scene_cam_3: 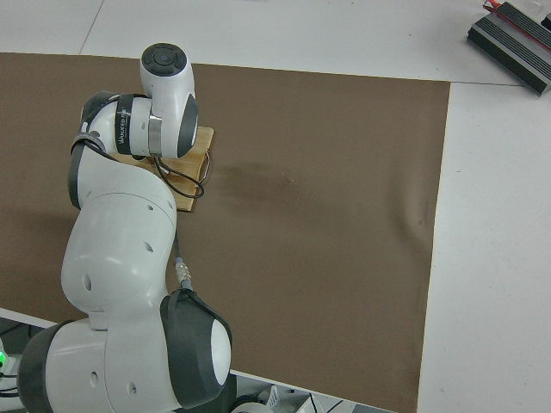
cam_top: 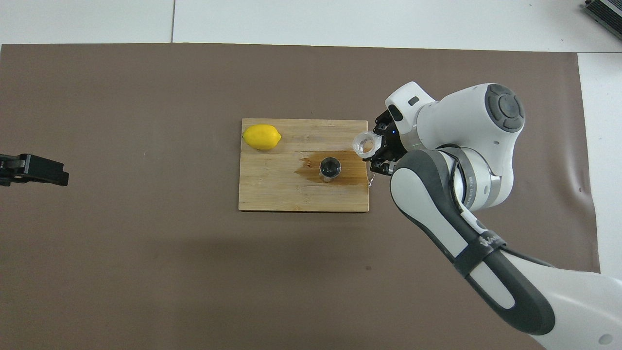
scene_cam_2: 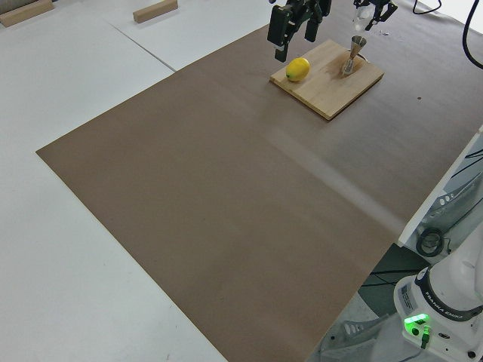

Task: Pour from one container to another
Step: 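Lift the white cup and move it above the dark cup, then tilt the white cup over the dark cup with the right gripper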

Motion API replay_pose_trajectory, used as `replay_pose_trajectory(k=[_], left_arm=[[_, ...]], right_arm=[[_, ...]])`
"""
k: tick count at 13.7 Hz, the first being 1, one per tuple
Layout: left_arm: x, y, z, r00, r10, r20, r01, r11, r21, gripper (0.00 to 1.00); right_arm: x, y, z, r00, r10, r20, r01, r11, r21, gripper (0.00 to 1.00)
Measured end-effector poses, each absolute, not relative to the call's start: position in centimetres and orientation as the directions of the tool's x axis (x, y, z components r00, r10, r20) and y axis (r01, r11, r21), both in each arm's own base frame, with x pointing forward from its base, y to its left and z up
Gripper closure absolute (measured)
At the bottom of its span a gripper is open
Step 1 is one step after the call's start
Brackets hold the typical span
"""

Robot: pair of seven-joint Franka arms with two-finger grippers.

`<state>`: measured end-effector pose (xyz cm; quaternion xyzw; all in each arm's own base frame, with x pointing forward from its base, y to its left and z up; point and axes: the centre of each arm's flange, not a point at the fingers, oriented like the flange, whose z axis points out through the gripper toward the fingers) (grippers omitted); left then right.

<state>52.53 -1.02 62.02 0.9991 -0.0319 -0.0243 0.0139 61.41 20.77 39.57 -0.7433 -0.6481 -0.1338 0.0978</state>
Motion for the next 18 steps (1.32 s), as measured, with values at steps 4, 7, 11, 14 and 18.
replay_pose_trajectory(k=[4, 7, 11, 14, 18], left_arm=[[52.5, -1.0, 62.0, 0.997, -0.064, -0.048, -0.063, -0.998, 0.029, 0.0], [52.5, -1.0, 62.0, 0.997, -0.064, -0.048, -0.063, -0.998, 0.029, 0.0], [52.5, -1.0, 62.0, 0.997, -0.065, -0.048, -0.063, -0.998, 0.029, 0.0], [52.5, -1.0, 62.0, 0.997, -0.065, -0.048, -0.063, -0.998, 0.029, 0.0], [52.5, -1.0, 62.0, 0.997, -0.065, -0.048, -0.063, -0.998, 0.029, 0.0]], right_arm=[[61.1, 21.9, 40.3, 0.068, 0.97, 0.235, 0.992, -0.09, 0.086, 0.48], [60.5, 23.3, 41.2, 0.078, 0.974, 0.215, 0.99, -0.102, 0.103, 0.48], [59.4, 26.0, 41.4, 0.072, 0.991, 0.116, 0.984, -0.09, 0.154, 0.48], [58.5, 27.9, 41.6, 0.067, 0.995, 0.071, 0.979, -0.079, 0.188, 0.48], [58.3, 28.4, 41.8, 0.026, 1.0, 0.017, 0.974, -0.029, 0.226, 0.48]])
